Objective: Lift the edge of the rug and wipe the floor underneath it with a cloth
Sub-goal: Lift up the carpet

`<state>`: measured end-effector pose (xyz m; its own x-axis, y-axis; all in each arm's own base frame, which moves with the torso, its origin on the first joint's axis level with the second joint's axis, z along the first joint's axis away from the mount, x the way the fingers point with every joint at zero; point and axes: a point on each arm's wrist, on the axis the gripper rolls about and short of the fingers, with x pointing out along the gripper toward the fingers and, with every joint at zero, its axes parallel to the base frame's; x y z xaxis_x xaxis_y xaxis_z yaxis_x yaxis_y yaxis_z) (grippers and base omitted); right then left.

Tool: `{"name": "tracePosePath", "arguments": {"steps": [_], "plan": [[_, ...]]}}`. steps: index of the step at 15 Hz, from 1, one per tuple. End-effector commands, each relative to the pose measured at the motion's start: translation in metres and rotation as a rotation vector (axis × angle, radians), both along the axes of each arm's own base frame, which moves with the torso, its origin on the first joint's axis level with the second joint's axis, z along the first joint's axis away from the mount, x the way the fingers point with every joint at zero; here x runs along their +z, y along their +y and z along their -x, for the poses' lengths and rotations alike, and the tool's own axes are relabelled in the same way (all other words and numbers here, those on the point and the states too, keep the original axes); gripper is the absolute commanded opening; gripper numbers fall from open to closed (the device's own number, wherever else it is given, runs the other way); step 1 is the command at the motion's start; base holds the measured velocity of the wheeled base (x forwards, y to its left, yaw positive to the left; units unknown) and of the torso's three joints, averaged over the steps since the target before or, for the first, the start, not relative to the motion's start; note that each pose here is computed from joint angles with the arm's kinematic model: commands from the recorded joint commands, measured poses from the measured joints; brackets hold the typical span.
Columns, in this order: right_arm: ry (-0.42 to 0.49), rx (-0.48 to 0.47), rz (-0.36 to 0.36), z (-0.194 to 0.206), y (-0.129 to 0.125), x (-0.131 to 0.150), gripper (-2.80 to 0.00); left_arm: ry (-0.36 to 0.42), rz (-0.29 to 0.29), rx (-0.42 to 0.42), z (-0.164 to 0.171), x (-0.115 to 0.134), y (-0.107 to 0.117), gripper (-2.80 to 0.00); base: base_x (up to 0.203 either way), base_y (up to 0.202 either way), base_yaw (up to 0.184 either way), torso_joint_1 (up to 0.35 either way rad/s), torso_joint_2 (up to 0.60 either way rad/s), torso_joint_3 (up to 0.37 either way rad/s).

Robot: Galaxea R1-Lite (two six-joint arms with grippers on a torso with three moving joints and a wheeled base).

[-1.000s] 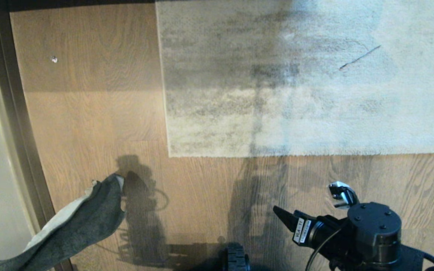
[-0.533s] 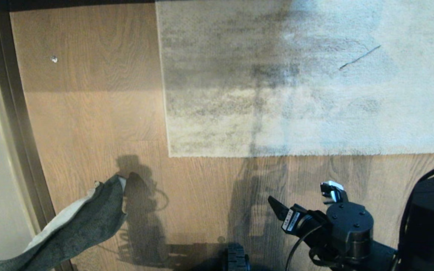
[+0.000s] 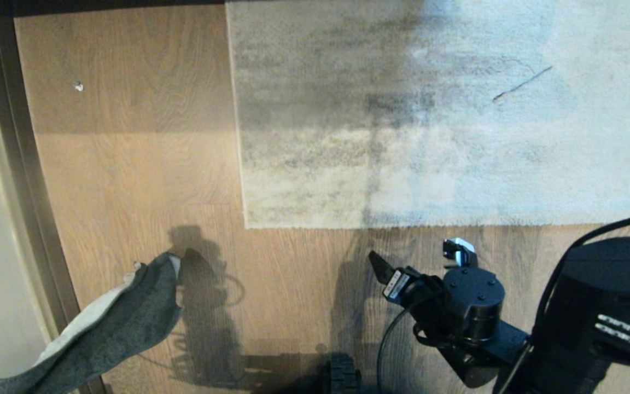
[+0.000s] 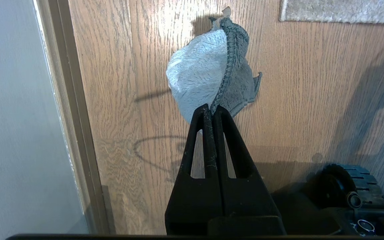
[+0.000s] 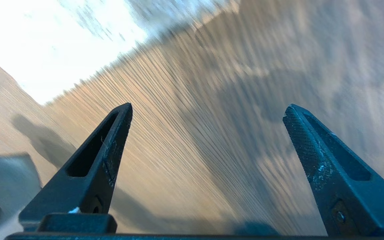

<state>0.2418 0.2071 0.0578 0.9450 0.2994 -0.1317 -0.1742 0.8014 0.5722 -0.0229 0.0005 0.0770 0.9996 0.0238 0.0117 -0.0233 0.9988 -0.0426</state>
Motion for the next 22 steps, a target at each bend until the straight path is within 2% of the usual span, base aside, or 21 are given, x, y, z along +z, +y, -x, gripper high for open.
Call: {"name": "tracePosePath", "arguments": {"steps": [1,3,10,18,22], "plan": [[-0.057,-0.001,-0.054,-0.010,0.009,0.005,0.00,-0.001,0.001,0.001,0.000,0.000,0.000,-2.80,0.000,0.000,0.000,0.000,0.00,0.000],[-0.073,-0.001,-0.047,-0.016,0.014,0.003,0.00,-0.001,0.001,0.001,0.000,0.000,0.000,-2.80,0.000,0.000,0.000,0.000,0.00,0.000],[-0.169,0.005,-0.103,-0.037,0.035,0.018,0.00,-0.001,0.001,0.001,0.000,0.000,0.000,-2.80,0.000,0.000,0.000,0.000,0.00,0.000],[-0.191,0.010,-0.107,-0.049,0.048,0.011,0.00,-0.001,0.001,0.001,0.000,0.000,0.000,-2.80,0.000,0.000,0.000,0.000,0.00,0.000],[-0.201,0.036,-0.116,-0.051,0.065,0.005,0.00,-0.001,0.001,0.001,0.000,0.000,0.000,-2.80,0.000,0.000,0.000,0.000,0.00,0.000]]}}
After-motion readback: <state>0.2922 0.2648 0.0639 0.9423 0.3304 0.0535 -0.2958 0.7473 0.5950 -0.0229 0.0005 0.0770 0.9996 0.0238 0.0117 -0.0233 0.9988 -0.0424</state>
